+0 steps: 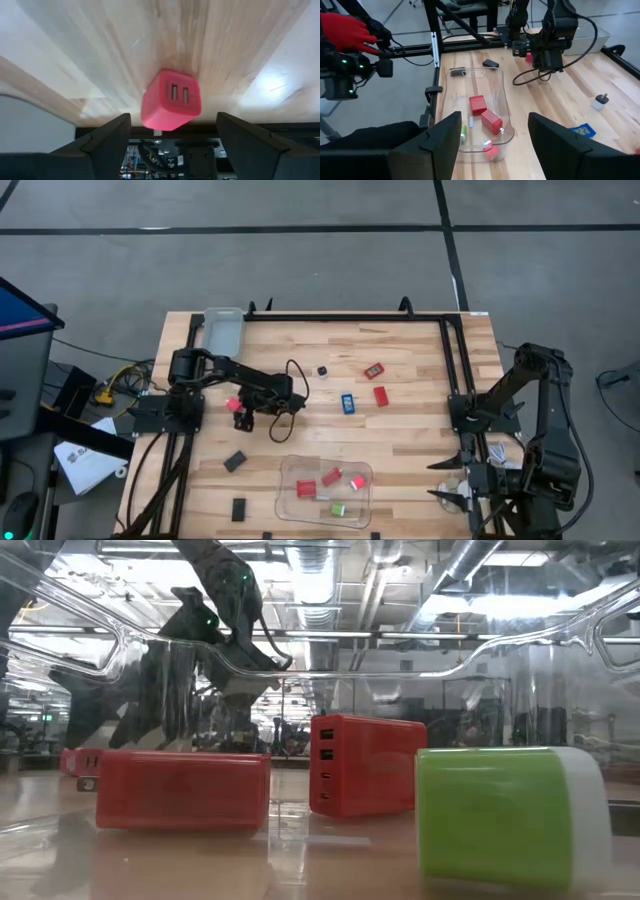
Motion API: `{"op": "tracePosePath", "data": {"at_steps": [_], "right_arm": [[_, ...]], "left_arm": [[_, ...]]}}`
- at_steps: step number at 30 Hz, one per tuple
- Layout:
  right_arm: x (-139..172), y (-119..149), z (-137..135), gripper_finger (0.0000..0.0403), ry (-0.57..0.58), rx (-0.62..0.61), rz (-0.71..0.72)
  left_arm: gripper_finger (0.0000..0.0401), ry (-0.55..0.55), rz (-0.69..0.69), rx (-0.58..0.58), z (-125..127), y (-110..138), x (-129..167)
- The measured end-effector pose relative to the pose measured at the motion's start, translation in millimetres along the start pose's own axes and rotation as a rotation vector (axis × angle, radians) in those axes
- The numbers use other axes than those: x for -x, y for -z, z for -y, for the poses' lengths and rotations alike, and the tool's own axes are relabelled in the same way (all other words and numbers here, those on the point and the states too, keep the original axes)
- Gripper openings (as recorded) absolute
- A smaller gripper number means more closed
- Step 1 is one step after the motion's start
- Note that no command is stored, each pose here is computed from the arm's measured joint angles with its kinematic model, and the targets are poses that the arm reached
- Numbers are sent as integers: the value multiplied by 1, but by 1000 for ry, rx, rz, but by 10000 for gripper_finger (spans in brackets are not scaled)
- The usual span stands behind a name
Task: Pick & Place Office items
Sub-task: Put the pink charger adapter into the transparent bin
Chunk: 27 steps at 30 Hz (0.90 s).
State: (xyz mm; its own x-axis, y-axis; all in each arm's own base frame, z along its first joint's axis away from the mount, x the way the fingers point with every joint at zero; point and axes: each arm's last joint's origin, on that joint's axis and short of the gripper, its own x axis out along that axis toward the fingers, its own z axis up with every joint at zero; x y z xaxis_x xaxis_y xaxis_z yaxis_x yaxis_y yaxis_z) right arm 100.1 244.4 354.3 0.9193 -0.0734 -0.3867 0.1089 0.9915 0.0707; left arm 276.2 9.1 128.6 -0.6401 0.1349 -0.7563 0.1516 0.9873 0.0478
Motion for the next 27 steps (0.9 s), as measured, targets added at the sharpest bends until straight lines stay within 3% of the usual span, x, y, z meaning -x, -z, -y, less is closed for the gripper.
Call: {"op": "tracePosePath", "data": {"at_steps": [16,20,27], "right_arm": [[3,1,-1,224,-8,-3,6],[3,1,-1,224,-6,-1,9],[3,1,-1,224,-1,-2,20]], "left_arm": [[278,-31,-8,-5,6,-1,-43],[246,-29,-8,-4,6,-1,-44],[153,-21,-1,17,6,-1,-44]]}}
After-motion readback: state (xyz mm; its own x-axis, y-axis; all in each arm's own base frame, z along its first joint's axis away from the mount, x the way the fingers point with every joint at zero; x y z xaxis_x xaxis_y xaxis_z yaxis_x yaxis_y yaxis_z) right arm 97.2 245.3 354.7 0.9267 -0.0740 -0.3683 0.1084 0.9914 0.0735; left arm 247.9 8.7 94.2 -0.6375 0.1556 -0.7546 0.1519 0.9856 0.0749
